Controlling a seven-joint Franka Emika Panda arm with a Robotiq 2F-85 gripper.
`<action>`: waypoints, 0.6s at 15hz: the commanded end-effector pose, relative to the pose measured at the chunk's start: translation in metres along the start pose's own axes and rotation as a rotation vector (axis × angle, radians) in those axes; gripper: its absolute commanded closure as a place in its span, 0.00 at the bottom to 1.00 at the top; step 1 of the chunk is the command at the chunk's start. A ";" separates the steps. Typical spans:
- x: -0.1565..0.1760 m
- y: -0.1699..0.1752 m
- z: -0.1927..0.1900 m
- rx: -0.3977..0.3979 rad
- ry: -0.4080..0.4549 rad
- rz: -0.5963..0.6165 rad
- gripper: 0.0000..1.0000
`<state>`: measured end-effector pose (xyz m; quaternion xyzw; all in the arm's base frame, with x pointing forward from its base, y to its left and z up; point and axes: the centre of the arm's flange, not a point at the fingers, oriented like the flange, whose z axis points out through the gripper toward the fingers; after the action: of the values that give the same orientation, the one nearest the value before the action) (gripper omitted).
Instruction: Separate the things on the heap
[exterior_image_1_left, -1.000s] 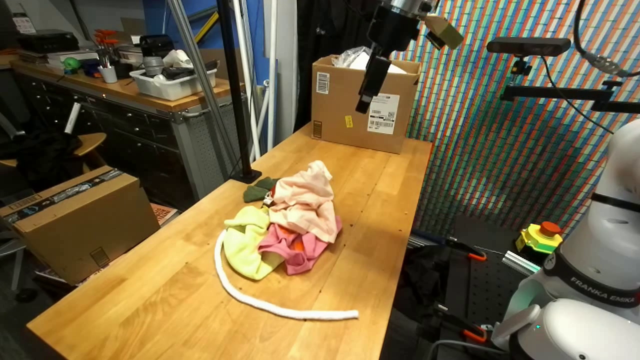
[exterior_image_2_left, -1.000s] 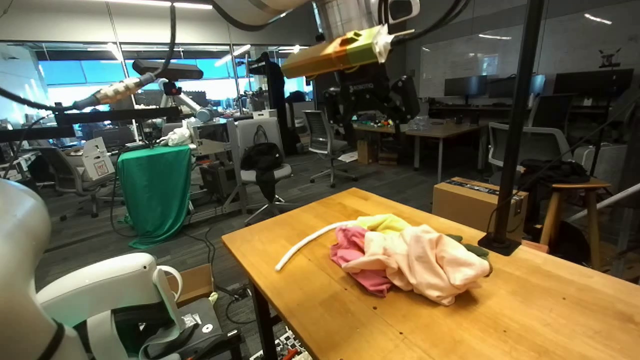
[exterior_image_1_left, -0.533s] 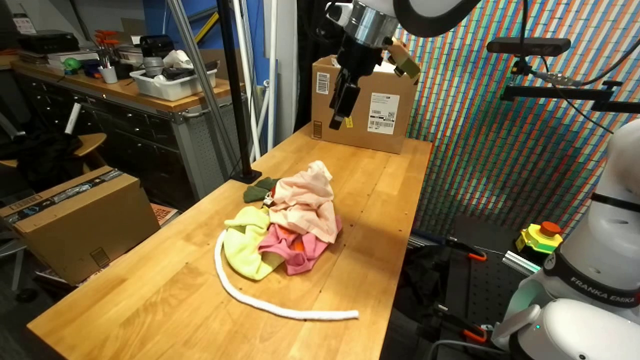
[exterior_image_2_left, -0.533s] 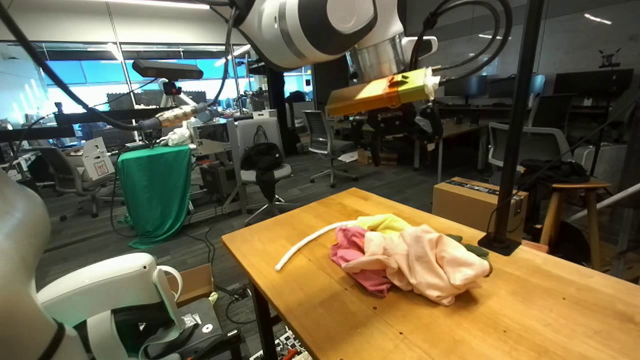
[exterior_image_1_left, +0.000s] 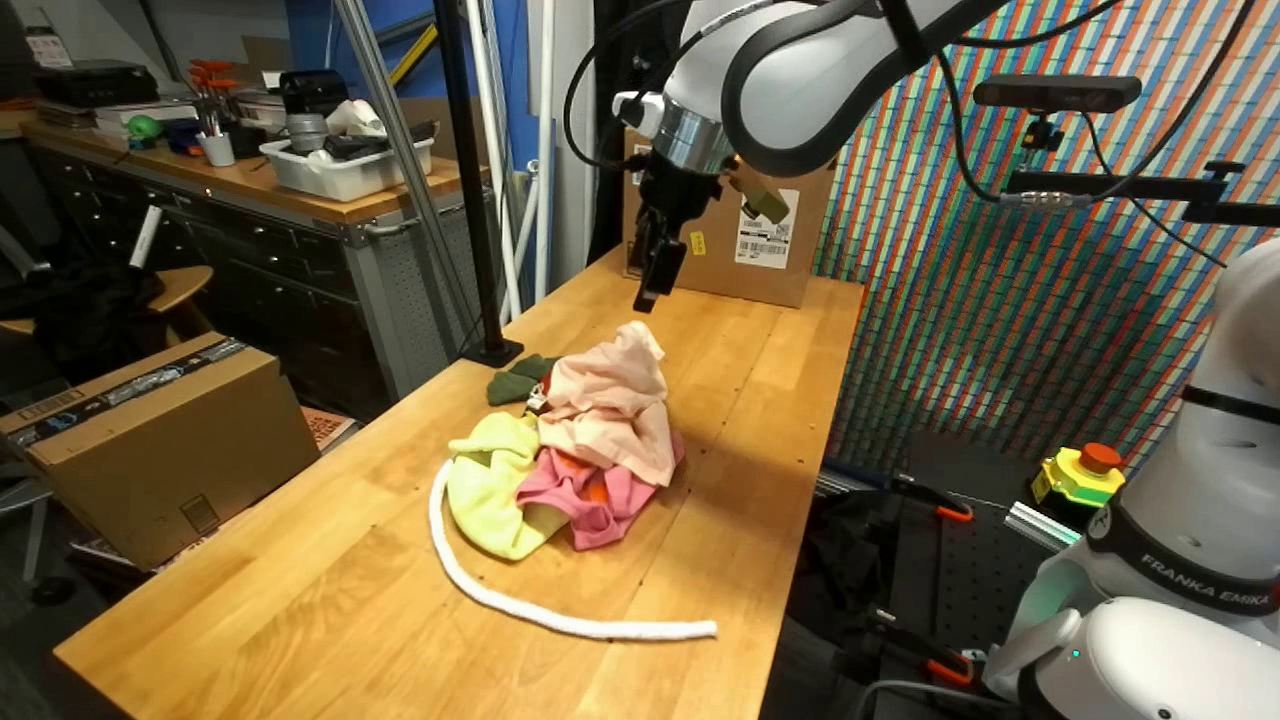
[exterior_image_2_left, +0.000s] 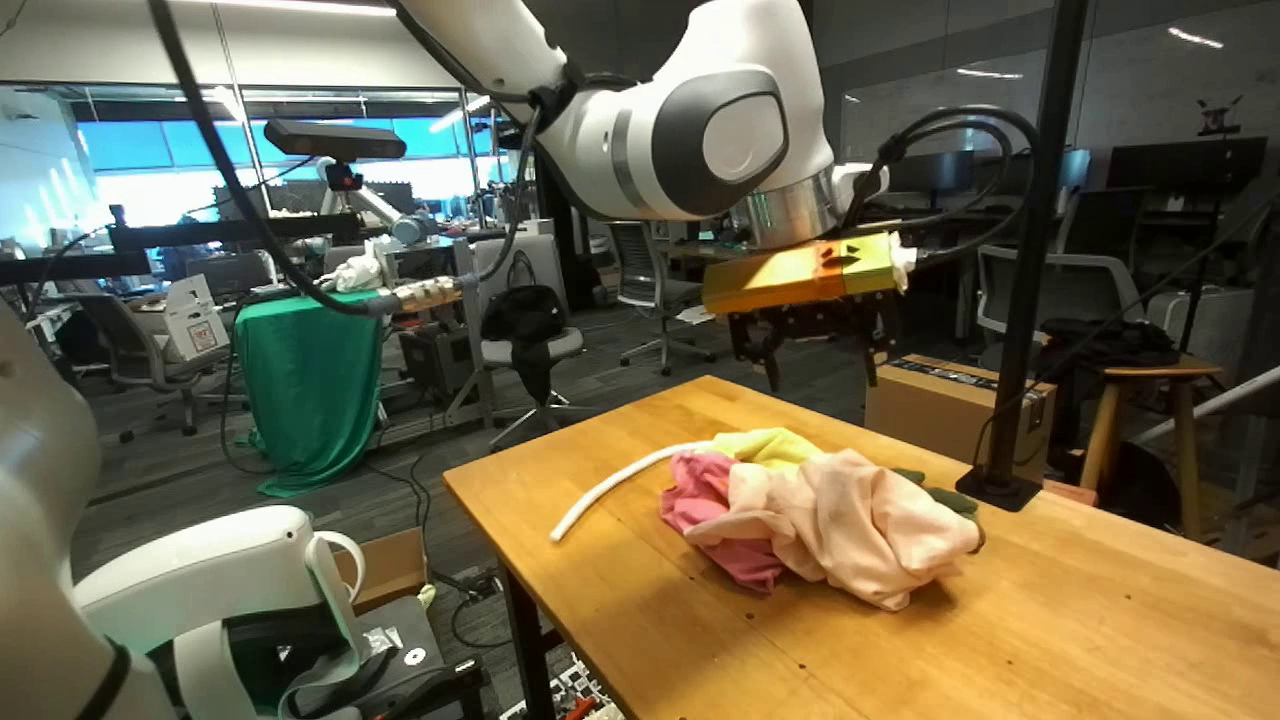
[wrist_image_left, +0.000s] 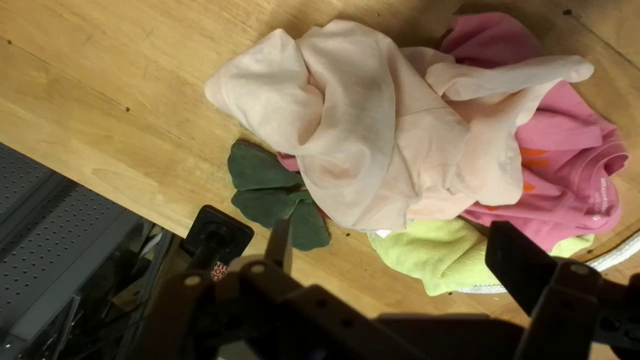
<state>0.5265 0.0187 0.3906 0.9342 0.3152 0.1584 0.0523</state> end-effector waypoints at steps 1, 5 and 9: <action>0.012 0.009 0.026 0.006 0.014 -0.026 0.00; 0.014 0.005 0.055 0.041 -0.015 -0.032 0.00; 0.014 0.002 0.085 0.066 -0.051 -0.039 0.00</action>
<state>0.5475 0.0282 0.3275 0.9351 0.3308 0.1209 0.0386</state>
